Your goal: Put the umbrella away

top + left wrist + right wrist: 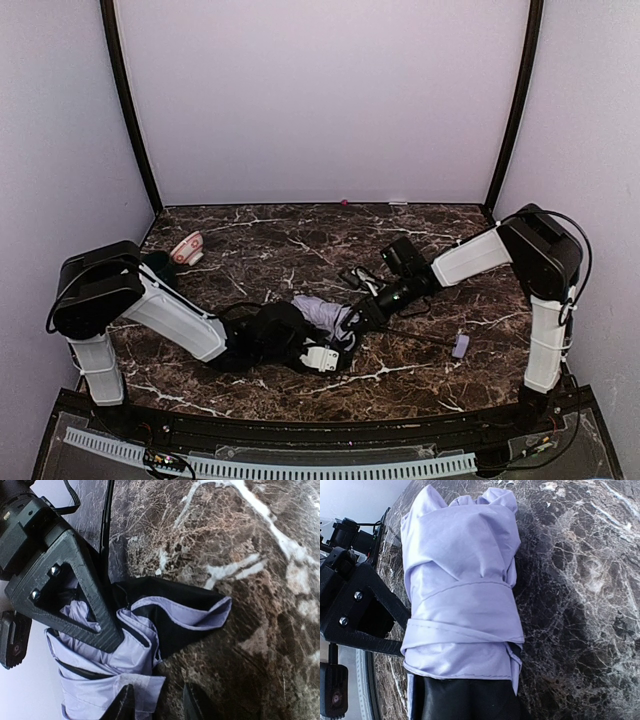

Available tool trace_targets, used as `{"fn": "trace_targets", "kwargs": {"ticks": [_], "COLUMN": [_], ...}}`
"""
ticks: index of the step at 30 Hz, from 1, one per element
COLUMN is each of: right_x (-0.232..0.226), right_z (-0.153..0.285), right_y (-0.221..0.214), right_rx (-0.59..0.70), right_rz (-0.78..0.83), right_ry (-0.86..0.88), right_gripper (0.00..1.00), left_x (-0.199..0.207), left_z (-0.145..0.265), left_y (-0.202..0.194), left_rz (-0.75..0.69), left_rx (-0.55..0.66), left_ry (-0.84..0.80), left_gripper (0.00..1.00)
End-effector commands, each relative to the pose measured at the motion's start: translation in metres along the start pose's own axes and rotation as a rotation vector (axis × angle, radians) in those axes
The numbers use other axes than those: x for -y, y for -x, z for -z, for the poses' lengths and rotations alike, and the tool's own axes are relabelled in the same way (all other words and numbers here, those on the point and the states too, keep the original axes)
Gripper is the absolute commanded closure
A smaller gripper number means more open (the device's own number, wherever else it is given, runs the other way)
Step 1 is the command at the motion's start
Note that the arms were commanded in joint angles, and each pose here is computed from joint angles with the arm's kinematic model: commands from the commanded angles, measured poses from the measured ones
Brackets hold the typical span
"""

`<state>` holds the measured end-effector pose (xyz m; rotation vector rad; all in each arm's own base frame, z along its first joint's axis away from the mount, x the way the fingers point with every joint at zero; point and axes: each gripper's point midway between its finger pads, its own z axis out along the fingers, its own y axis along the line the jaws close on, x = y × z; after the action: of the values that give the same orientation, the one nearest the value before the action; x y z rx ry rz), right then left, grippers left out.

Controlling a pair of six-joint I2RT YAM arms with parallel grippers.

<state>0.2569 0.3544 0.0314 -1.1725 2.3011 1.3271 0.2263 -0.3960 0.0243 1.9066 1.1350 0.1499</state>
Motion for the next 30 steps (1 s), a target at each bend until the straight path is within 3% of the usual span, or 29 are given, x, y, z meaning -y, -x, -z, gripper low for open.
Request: {"fn": "trace_targets", "kwargs": {"ticks": [1, 6, 9, 16, 22, 27, 30], "right_x": [0.012, 0.015, 0.007, 0.004, -0.002, 0.002, -0.009], "right_z": [0.009, 0.013, 0.015, 0.028, 0.011, 0.013, 0.019], "right_y": [0.002, 0.005, 0.013, 0.018, 0.006, -0.002, 0.009], "right_rx": [0.013, 0.03, 0.047, 0.059, 0.015, 0.001, 0.042], "right_rz": [-0.015, 0.014, 0.102, 0.347, 0.271, 0.238, 0.211], "right_ry": [-0.073, -0.13, -0.206, -0.46, -0.329, -0.337, -0.274], "right_gripper": [1.0, 1.0, 1.0, 1.0, 1.0, 1.0, 1.0], "left_x": [0.081, 0.026, 0.0, -0.003, -0.02, -0.04, -0.069], "left_z": [0.017, 0.026, 0.036, 0.054, 0.075, 0.102, 0.118], "left_y": [-0.06, -0.067, -0.059, -0.04, -0.013, -0.005, 0.003], "left_rz": [-0.041, -0.062, -0.067, -0.069, 0.164, 0.195, 0.447], "left_rx": [-0.215, -0.285, -0.25, -0.195, -0.094, -0.027, 0.11], "left_ry": [-0.25, 0.03, 0.158, 0.163, 0.104, 0.145, 0.162], "left_gripper": [0.65, 0.65, 0.6, 0.59, 0.59, 0.51, 0.5]}}
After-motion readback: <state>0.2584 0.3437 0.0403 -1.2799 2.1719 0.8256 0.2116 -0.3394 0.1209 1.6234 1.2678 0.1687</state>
